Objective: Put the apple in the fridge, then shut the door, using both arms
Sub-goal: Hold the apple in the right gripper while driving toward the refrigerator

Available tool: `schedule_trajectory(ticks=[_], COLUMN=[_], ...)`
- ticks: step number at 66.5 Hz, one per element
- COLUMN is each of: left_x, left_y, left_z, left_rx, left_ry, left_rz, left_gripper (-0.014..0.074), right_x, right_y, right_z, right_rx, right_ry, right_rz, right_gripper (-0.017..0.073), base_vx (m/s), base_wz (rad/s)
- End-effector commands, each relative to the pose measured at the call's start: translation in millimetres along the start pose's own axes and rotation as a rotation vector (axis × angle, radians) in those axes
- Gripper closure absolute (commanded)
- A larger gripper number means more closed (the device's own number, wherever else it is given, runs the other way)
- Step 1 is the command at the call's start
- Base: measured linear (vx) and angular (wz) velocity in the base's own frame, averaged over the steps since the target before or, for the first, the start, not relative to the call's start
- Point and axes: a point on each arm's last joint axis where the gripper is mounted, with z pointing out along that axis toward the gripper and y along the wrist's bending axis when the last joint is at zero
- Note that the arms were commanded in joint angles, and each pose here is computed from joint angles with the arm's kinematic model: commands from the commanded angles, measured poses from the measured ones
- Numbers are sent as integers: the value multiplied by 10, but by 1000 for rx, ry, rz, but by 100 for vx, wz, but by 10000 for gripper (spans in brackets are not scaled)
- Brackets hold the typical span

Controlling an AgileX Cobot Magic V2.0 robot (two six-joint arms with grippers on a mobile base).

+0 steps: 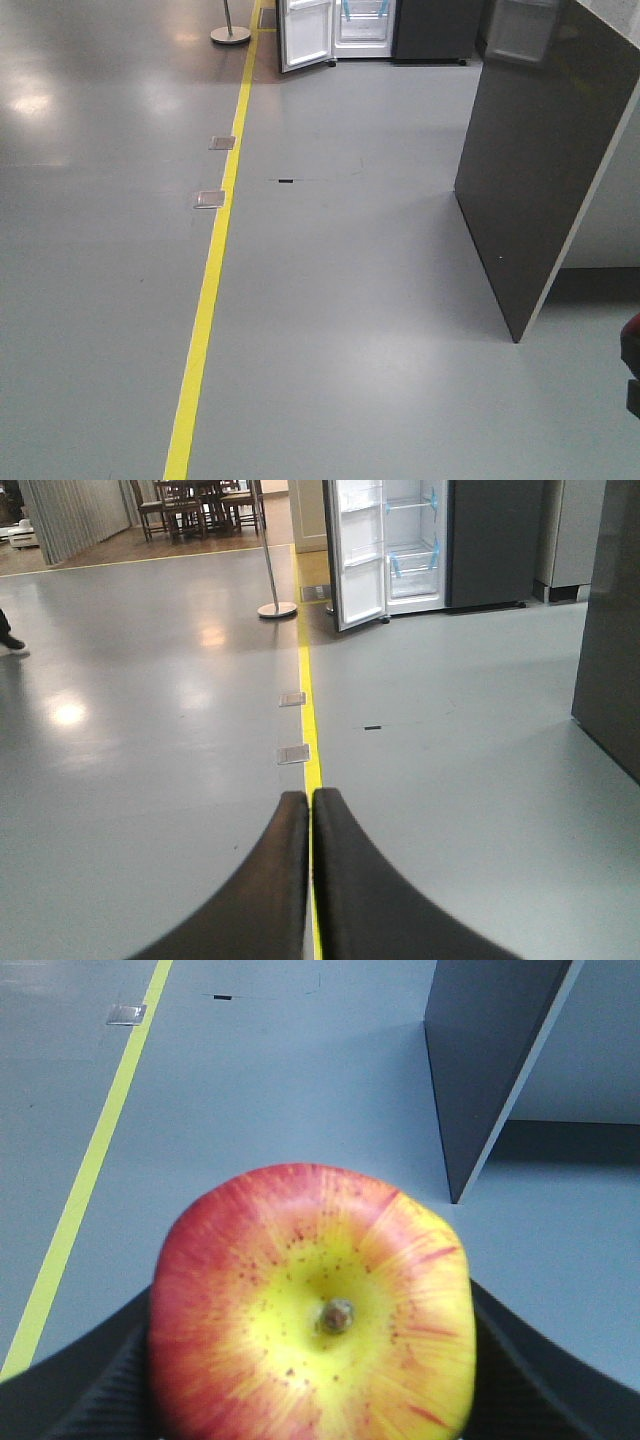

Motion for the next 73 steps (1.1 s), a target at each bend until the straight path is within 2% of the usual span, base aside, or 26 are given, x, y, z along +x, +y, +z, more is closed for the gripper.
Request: schedule_trajectory(ticks=[1, 73], left_x=[-9, -9], left_y=[-16, -16], left_z=[3, 3], left_rx=[22, 22], left_ry=[-66, -66], left_rz=[-9, -9], left_gripper=[599, 599], right_x=[-149, -132], right_y=[11, 7], right_z=[-41, -40], right_rx=[-9, -5], right_ry=[-96, -77], right_rz=[-23, -23], right_gripper=[406, 406], base_vx=[0, 1], base_wz=[0, -1])
